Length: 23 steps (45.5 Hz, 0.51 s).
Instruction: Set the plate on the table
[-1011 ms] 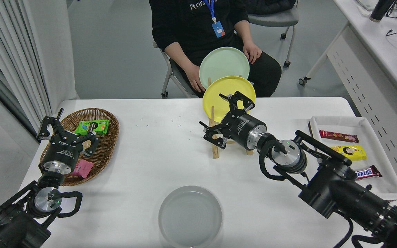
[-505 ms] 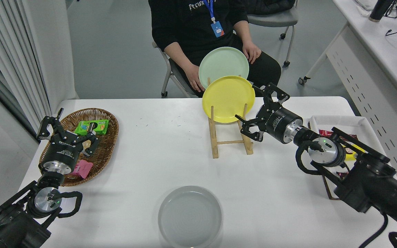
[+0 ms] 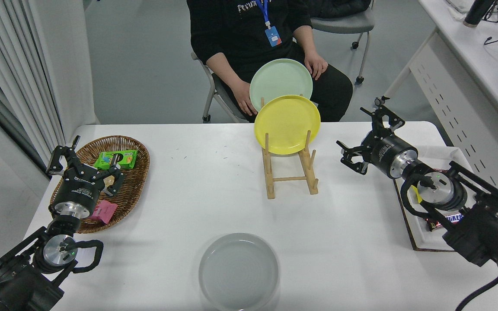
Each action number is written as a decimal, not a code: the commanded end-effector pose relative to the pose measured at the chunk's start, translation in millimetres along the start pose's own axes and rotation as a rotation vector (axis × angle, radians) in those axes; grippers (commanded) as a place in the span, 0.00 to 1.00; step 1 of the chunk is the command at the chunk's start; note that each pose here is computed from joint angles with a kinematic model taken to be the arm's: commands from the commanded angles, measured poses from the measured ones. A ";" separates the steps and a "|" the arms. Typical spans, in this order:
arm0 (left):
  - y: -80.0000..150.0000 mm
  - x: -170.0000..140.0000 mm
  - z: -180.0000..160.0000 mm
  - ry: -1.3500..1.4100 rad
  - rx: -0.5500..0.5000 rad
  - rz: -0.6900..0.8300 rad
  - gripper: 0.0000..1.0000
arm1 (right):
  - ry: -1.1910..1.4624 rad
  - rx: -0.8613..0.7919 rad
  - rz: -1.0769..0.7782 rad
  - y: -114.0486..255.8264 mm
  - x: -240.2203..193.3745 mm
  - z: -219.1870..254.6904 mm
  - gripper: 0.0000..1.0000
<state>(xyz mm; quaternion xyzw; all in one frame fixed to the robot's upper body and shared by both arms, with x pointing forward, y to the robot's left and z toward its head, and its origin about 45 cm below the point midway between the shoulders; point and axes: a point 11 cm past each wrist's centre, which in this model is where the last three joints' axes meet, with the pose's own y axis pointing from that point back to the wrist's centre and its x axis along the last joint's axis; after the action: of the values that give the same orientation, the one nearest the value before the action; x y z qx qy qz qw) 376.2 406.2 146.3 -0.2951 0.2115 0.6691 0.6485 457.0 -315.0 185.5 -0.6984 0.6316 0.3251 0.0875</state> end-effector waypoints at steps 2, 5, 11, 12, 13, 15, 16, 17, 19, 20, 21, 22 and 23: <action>-0.1 -0.2 0.1 -0.001 0.000 -0.001 0.98 | -0.027 0.071 0.075 0.5 30.5 -5.7 1.00; -0.1 -0.2 0.1 -0.001 0.000 -0.001 0.98 | -0.026 0.072 0.075 0.3 31.8 -5.3 1.00; 0.4 0.4 -0.1 0.000 0.000 0.001 0.98 | -0.019 0.064 0.095 1.7 40.3 -0.6 1.00; -0.1 -0.1 0.1 0.000 -0.001 0.000 0.98 | -0.020 0.061 0.096 1.5 41.3 1.3 1.00; -0.1 -0.1 0.1 0.000 -0.001 0.000 0.98 | -0.021 0.059 0.095 1.2 41.7 3.1 1.00; -0.1 -0.1 0.1 0.000 -0.001 0.000 0.98 | -0.022 0.057 0.094 1.2 44.0 5.7 1.00; 0.4 0.4 -0.1 0.000 0.000 0.001 0.98 | -0.022 0.059 0.095 1.6 45.8 5.8 1.00; 0.4 0.4 -0.1 0.000 0.000 0.001 0.98 | -0.020 0.062 0.099 2.4 48.7 5.4 1.00; -0.1 -0.1 0.1 0.000 -0.001 0.000 0.98 | -0.020 0.065 0.102 2.9 51.2 5.9 1.00; -0.1 -0.1 0.1 0.000 -0.001 0.000 0.98 | -0.022 0.064 0.097 2.3 50.2 7.4 1.00; -0.1 -0.1 0.1 0.000 -0.001 0.000 0.98 | -0.023 0.068 0.095 2.0 49.9 8.1 1.00; 0.4 0.3 -0.2 -0.001 0.001 0.000 0.98 | -0.024 0.072 0.089 1.8 48.7 9.3 1.00; -0.1 -0.1 0.1 0.000 -0.001 0.000 0.98 | -0.023 0.081 0.088 2.2 49.1 8.8 1.00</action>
<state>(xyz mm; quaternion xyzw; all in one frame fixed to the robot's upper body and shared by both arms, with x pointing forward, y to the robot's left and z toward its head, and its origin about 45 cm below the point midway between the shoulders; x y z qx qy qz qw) 376.1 406.3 146.3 -0.2952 0.2114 0.6692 0.6483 454.4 -346.9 160.1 -0.6648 0.6689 0.3169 0.1011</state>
